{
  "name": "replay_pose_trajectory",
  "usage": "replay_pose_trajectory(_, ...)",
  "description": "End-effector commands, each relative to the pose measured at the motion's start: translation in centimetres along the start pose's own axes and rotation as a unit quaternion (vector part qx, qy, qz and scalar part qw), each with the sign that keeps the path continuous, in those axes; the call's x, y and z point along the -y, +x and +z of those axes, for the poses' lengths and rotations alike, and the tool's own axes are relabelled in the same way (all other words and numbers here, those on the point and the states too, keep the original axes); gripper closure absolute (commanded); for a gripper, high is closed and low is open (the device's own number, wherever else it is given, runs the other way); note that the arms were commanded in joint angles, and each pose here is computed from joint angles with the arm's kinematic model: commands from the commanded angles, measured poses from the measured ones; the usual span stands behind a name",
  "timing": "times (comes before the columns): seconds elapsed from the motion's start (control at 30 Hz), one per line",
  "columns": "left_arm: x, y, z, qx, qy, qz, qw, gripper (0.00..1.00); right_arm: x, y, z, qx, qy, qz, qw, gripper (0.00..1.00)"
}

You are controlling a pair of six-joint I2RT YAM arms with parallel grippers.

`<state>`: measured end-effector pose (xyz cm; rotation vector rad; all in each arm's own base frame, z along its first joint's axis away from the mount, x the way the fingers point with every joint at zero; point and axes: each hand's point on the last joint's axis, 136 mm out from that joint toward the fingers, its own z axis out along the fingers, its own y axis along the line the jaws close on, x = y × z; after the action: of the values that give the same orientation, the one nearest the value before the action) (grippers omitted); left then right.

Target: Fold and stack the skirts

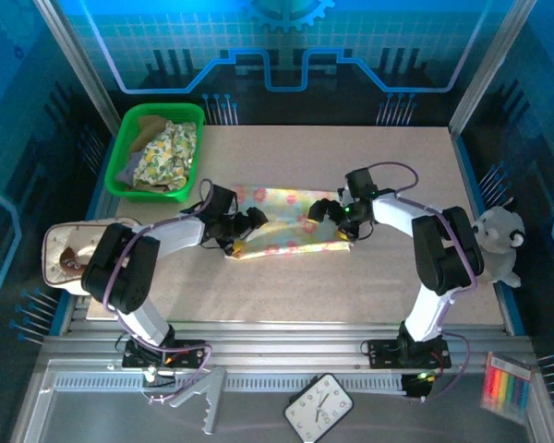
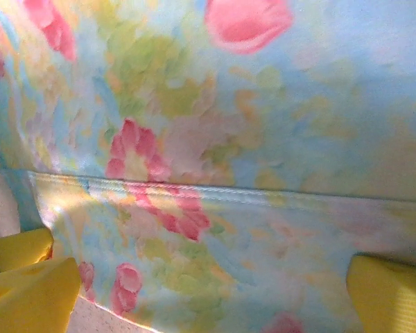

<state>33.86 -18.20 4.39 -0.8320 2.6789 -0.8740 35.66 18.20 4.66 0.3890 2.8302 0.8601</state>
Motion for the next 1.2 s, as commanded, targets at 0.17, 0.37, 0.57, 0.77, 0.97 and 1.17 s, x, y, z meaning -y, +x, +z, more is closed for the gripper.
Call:
replay_pose_trajectory(0.17, 5.4, -2.4, -4.4, 0.048, 0.036, 0.026, 0.998, 0.01, -5.8, -3.5, -3.6, 0.082, -0.028, -0.042, 0.995, 0.00)
replay_pose_trajectory(0.37, 12.7, -5.8, -1.7, 0.035, 0.112, 0.051, 0.992, 0.01, -9.1, -7.2, -1.6, 0.110, -0.094, -0.028, 0.989, 0.02)
replay_pose_trajectory(0.57, 13.3, -8.6, 3.2, 0.029, 0.116, 0.030, 0.992, 0.01, -10.4, -9.9, 1.6, 0.093, -0.130, -0.018, 0.987, 0.04)
replay_pose_trajectory(0.77, 7.9, -10.3, 6.4, 0.053, 0.054, -0.016, 0.997, 0.01, -6.6, -11.3, 3.6, 0.093, -0.069, 0.006, 0.993, 0.04)
replay_pose_trajectory(0.97, 4.7, -9.5, 6.8, 0.047, 0.022, -0.031, 0.998, 0.01, -1.6, -11.1, 1.9, 0.106, 0.031, 0.007, 0.994, 0.04)
replay_pose_trajectory(1.17, 8.1, -9.1, 3.8, 0.035, 0.070, -0.006, 0.997, 0.01, -1.6, -8.8, -1.8, 0.114, 0.034, -0.020, 0.993, 0.03)
